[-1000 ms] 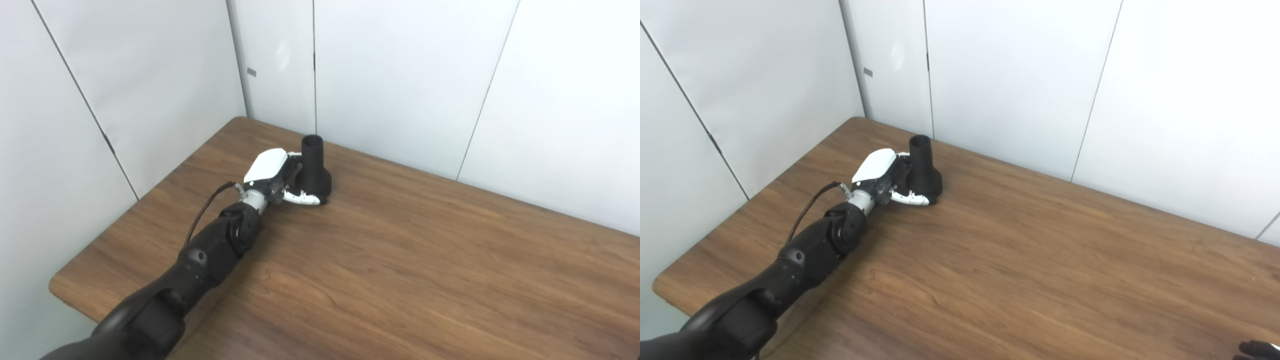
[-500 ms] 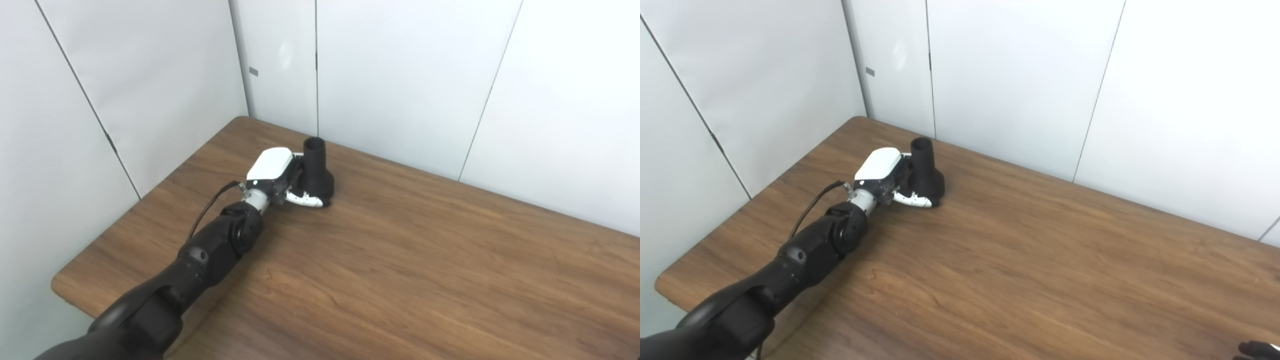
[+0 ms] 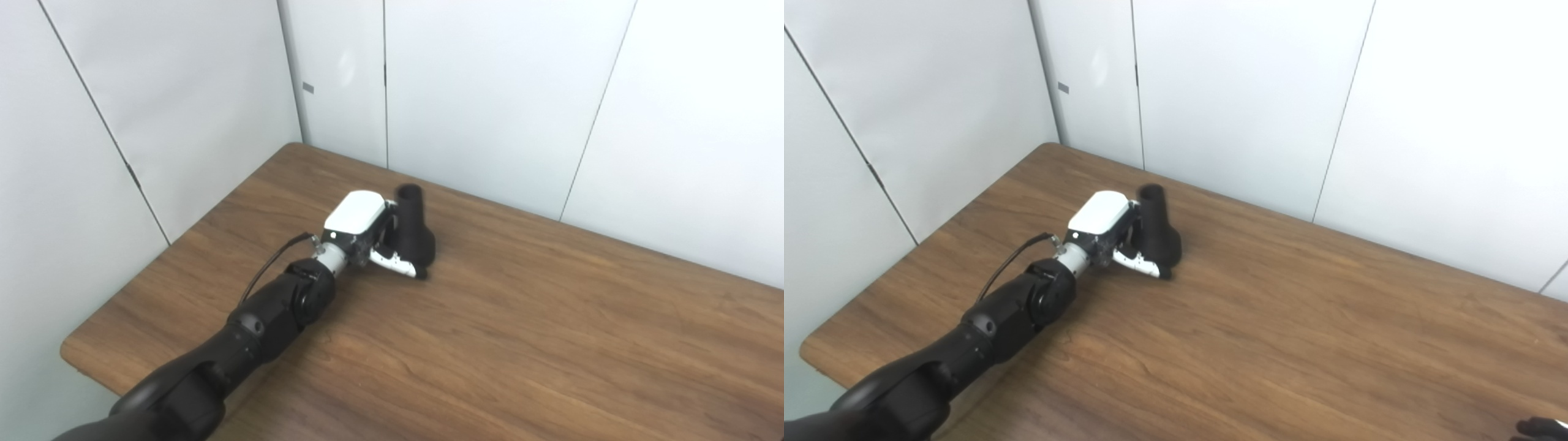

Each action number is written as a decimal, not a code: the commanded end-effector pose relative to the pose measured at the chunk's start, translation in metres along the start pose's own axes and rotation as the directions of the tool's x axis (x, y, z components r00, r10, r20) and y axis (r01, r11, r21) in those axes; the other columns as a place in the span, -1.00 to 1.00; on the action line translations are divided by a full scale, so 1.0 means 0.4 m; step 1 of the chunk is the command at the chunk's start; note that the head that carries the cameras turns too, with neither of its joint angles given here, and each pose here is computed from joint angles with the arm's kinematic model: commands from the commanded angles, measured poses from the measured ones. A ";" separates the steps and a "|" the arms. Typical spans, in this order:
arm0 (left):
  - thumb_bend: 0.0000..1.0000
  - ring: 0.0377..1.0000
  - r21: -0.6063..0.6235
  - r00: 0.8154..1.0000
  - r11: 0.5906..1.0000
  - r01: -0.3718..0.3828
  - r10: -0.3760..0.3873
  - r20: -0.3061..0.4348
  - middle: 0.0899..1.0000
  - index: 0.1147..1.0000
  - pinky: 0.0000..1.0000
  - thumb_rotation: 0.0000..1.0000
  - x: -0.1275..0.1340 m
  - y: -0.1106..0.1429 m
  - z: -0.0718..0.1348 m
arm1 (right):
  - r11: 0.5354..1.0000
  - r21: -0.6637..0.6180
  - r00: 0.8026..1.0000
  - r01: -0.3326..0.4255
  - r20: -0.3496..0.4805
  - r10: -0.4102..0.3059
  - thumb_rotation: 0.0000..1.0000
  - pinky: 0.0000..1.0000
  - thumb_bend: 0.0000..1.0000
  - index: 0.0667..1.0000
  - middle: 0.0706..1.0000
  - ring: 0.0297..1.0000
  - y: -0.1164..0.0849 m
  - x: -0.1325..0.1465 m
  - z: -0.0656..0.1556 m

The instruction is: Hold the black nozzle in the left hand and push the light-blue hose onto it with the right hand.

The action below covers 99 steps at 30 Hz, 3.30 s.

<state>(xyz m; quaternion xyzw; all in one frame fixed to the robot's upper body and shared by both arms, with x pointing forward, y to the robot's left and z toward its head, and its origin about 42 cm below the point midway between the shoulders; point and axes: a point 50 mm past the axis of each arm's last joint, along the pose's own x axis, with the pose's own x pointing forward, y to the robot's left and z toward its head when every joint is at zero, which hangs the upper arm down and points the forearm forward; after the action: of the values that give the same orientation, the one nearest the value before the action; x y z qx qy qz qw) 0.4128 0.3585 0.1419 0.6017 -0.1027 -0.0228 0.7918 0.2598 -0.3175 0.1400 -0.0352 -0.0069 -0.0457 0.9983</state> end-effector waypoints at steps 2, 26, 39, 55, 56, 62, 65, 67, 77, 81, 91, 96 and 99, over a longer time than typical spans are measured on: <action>0.05 -0.66 -0.012 0.998 0.998 0.059 -0.059 0.012 -0.26 -0.16 -0.66 -0.98 -0.015 -0.019 -0.002 | 1.000 -0.006 0.998 -0.005 0.066 0.005 0.05 -0.11 0.40 0.04 0.15 0.13 -0.012 0.010 0.040; 0.03 -0.49 -0.040 0.998 0.997 0.062 -0.062 0.001 -0.29 -0.07 -0.51 -1.00 -0.039 0.004 -0.021 | 0.998 -0.056 0.996 0.010 0.085 -0.005 0.10 -0.08 0.26 0.09 0.20 0.17 0.021 -0.014 0.066; 0.04 -0.63 -0.031 0.994 0.998 0.051 -0.048 0.098 -0.24 -0.09 -0.66 -1.00 -0.053 0.045 -0.021 | 0.999 -0.027 0.998 0.019 0.060 -0.017 -1.00 0.44 -0.63 0.46 0.56 0.59 0.075 -0.038 0.128; 0.05 -0.80 -0.083 0.971 0.995 0.059 -0.038 0.235 -0.17 -0.16 -0.82 -1.00 -0.073 0.040 0.084 | 0.999 -0.035 0.999 0.019 0.045 -0.018 -1.00 0.47 -0.56 0.44 0.54 0.57 0.073 -0.030 0.111; 0.05 -0.82 -0.095 0.969 0.994 0.055 -0.030 0.244 -0.17 -0.16 -0.84 -1.00 -0.075 0.036 0.089 | 0.999 -0.032 0.999 0.020 0.043 -0.019 -1.00 0.47 -0.57 0.44 0.54 0.58 0.073 -0.030 0.111; 0.04 -0.91 -0.114 0.959 0.992 0.049 -0.015 0.283 -0.81 -0.17 -0.91 -0.92 -0.088 0.007 0.119 | 0.999 -0.022 0.998 0.030 0.058 -0.029 -1.00 0.41 -0.55 0.42 0.50 0.52 0.076 -0.028 0.105; 0.04 -0.92 -0.119 0.956 0.991 0.058 -0.021 0.294 -0.89 -0.17 -0.92 -0.91 -0.093 -0.002 0.141 | 0.999 -0.018 0.998 0.030 0.059 -0.029 -1.00 0.40 -0.55 0.40 0.49 0.52 0.076 -0.028 0.102; 0.04 -0.87 -0.128 0.953 0.989 0.075 -0.034 0.302 -0.68 -0.16 -0.89 -0.91 -0.096 -0.005 0.156 | 0.999 -0.019 0.998 0.032 0.059 -0.031 -1.00 0.40 -0.55 0.40 0.48 0.51 0.078 -0.028 0.101; 0.04 -0.58 -0.116 0.913 0.988 0.097 -0.042 0.405 -0.23 -0.07 -0.69 -1.00 -0.099 -0.013 0.215 | 0.999 -0.040 0.997 0.037 0.063 -0.034 -1.00 0.40 -0.52 0.37 0.47 0.50 0.080 -0.026 0.098; 0.03 -0.63 -0.098 0.905 0.991 0.093 -0.043 0.423 -0.27 -0.07 -0.72 -1.00 -0.098 -0.017 0.233 | 0.999 -0.033 0.997 0.041 0.067 -0.038 -1.00 0.38 -0.52 0.37 0.46 0.49 0.083 -0.027 0.098; 0.04 -0.43 -0.079 0.888 0.991 0.110 -0.063 0.455 -0.19 -0.10 -0.56 -1.00 -0.104 -0.019 0.265 | 0.998 -0.024 0.996 0.050 0.070 -0.048 -1.00 0.37 -0.49 0.38 0.46 0.49 0.087 -0.028 0.093; 0.05 -0.66 -0.090 0.875 0.989 0.115 -0.057 0.481 -0.17 -0.16 -0.73 -1.00 -0.110 -0.028 0.285 | 0.997 -0.034 0.995 0.064 0.077 -0.061 -1.00 0.35 -0.46 0.36 0.45 0.47 0.086 -0.026 0.089; 0.05 -0.69 -0.099 0.868 0.989 0.114 -0.050 0.494 -0.16 -0.16 -0.76 -1.00 -0.112 -0.041 0.294 | 0.997 -0.037 0.995 0.068 0.079 -0.065 -1.00 0.32 -0.47 0.36 0.45 0.46 0.089 -0.026 0.086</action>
<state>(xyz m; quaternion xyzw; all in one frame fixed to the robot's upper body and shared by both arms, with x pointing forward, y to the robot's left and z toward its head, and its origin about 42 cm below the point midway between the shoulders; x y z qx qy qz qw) 0.3451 0.2559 0.1388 0.5381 -0.2330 -0.2164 0.7806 0.2485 -0.2793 0.1595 -0.0518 -0.0048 -0.0742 0.9959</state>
